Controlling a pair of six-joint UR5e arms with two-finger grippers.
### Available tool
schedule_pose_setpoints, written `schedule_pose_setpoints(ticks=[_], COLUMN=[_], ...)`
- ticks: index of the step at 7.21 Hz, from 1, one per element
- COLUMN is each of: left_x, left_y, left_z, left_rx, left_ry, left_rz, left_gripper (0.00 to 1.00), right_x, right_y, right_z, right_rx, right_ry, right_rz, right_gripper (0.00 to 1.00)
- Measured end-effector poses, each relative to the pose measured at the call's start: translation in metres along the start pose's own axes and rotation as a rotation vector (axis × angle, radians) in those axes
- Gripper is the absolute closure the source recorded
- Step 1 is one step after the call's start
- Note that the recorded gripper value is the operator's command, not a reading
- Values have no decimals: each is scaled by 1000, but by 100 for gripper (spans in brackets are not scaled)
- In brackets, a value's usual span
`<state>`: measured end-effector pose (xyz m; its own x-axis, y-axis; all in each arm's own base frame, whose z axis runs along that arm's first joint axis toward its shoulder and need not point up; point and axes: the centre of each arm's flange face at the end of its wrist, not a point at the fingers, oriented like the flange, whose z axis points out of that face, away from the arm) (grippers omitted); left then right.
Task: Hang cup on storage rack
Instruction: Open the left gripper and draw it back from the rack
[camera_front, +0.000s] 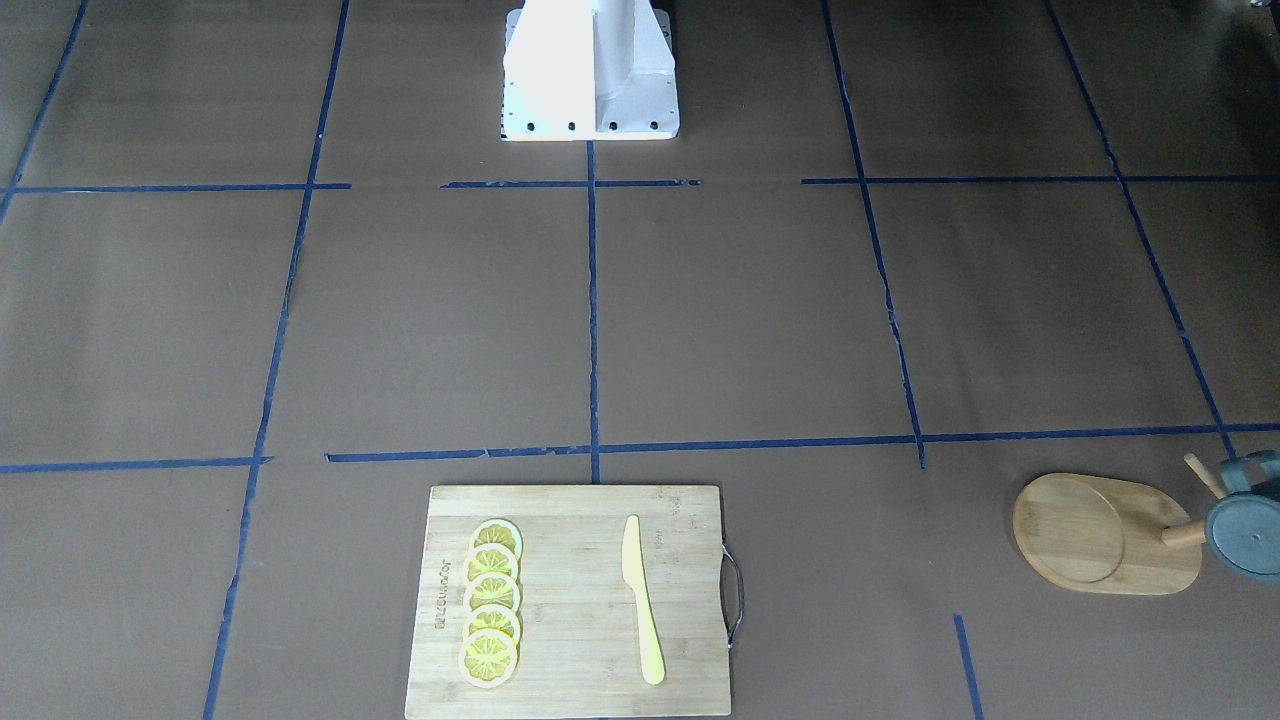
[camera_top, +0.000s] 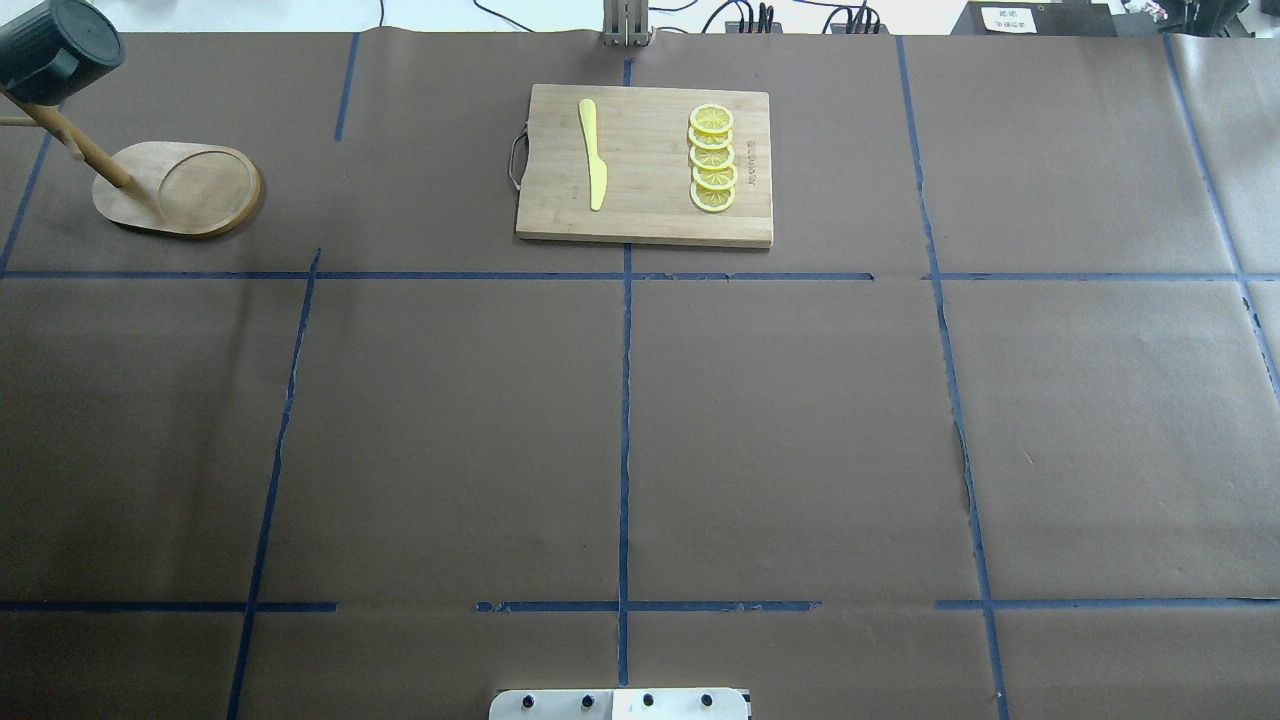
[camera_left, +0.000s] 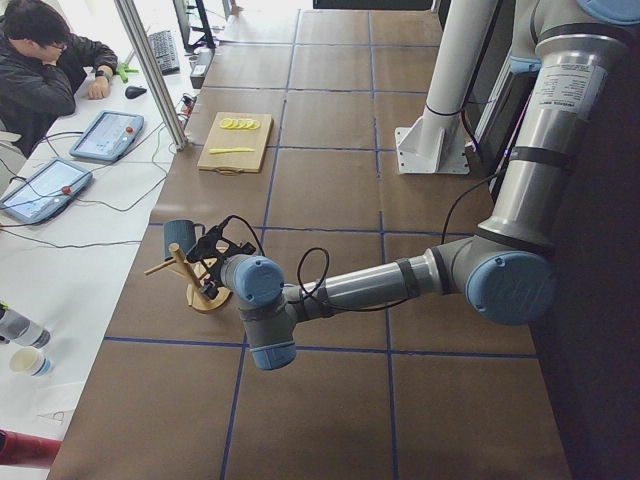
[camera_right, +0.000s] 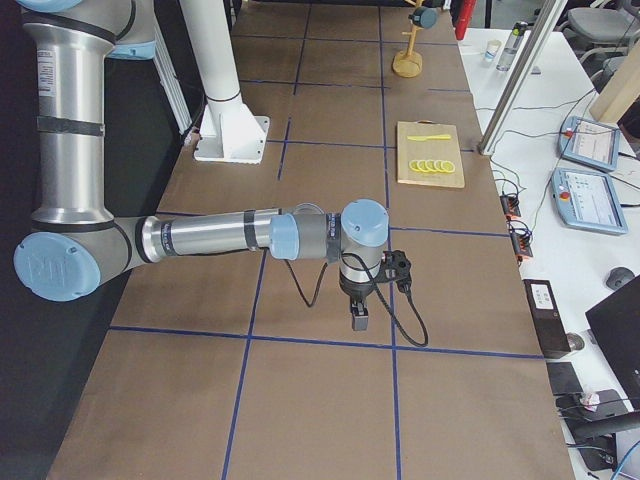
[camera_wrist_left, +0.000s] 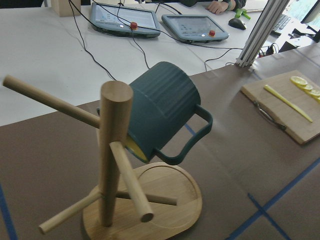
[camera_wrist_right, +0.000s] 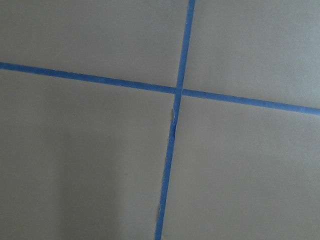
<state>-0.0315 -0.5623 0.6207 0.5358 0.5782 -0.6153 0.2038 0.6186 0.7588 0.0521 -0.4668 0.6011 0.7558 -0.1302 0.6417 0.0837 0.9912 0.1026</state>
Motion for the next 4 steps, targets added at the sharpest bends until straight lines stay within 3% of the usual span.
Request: schedule_pose_setpoints(ticks=[2, 4], left_x=[-37, -56], left_y=[4, -3], left_z=[8, 12], left_rx=[-122, -298], left_ry=[-189, -293], left_rz=[191, 248], left_gripper=[0, 0], right_x=[0, 0], right_y=[0, 0], right_z=[0, 0], right_rx=[0, 1], right_ry=[0, 0], right_rz=[-1, -2], right_gripper=[0, 0])
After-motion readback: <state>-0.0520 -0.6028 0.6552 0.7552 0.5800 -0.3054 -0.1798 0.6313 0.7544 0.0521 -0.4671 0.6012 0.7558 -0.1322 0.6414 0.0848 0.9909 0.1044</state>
